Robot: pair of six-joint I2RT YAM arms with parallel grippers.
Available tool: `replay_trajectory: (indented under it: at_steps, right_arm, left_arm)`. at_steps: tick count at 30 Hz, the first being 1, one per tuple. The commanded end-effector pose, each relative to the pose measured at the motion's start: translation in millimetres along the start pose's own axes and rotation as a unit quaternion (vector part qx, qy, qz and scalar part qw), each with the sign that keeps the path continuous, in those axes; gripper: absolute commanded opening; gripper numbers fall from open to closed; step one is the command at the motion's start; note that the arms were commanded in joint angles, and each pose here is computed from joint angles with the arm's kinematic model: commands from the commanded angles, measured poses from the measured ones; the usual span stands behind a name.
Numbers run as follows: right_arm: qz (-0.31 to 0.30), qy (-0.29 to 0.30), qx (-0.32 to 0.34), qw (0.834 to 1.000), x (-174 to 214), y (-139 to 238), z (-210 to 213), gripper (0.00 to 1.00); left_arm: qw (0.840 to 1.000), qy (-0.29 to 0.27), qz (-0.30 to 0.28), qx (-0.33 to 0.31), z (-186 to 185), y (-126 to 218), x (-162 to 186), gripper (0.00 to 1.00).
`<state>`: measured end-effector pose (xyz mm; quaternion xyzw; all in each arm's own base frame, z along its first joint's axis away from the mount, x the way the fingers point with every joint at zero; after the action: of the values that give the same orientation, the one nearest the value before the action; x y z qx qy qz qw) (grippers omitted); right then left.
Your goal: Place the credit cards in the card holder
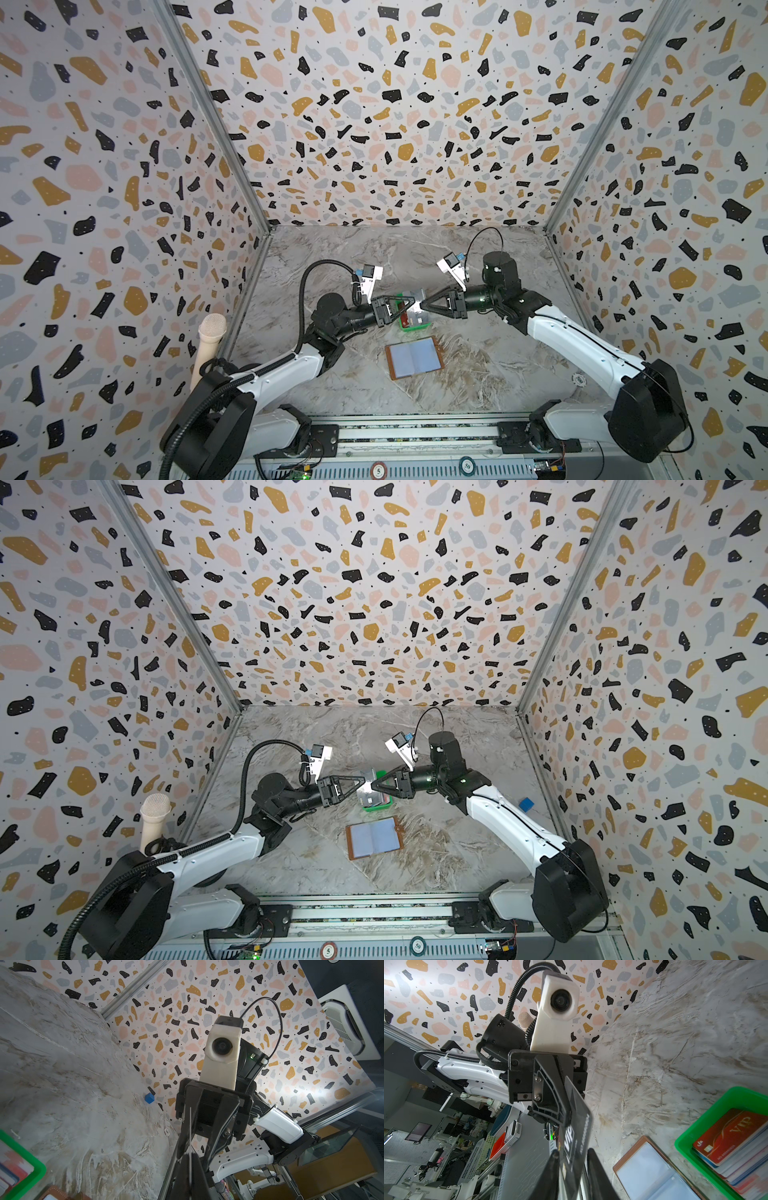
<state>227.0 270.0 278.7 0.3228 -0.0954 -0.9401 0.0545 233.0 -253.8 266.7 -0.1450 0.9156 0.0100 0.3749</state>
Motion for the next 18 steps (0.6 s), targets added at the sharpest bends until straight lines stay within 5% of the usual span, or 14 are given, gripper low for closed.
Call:
replay_trajectory:
  at_steps: [1, 13, 18]
  right_arm:
    - [-0.006, 0.022, -0.019, 1.0, -3, 6, 16, 0.24]
    - [-0.004, 0.018, -0.023, 1.0, 2, 3, 16, 0.0]
    - [-0.015, -0.015, 0.019, 1.0, 7, 3, 0, 0.0]
  left_arm:
    - [1.0, -0.026, 0.001, 0.015, -9, 2, 0, 0.0]
    - [1.0, -0.018, 0.015, -0.004, 2, -1, 4, 0.0]
    - [0.998, 0.007, 0.011, -0.064, 28, 9, 10, 0.31]
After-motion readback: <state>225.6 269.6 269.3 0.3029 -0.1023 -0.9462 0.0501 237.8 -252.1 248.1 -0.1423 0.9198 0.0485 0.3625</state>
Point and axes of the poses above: each gripper's point midway between its finger pads, its own y axis back along the fingers, its own z axis along the line the jaws close on, x = y × z, the point moved 3 cm from there along y, back along the fingers, and after that the axes turned 9 degrees about -y, right-handed, at the moved point
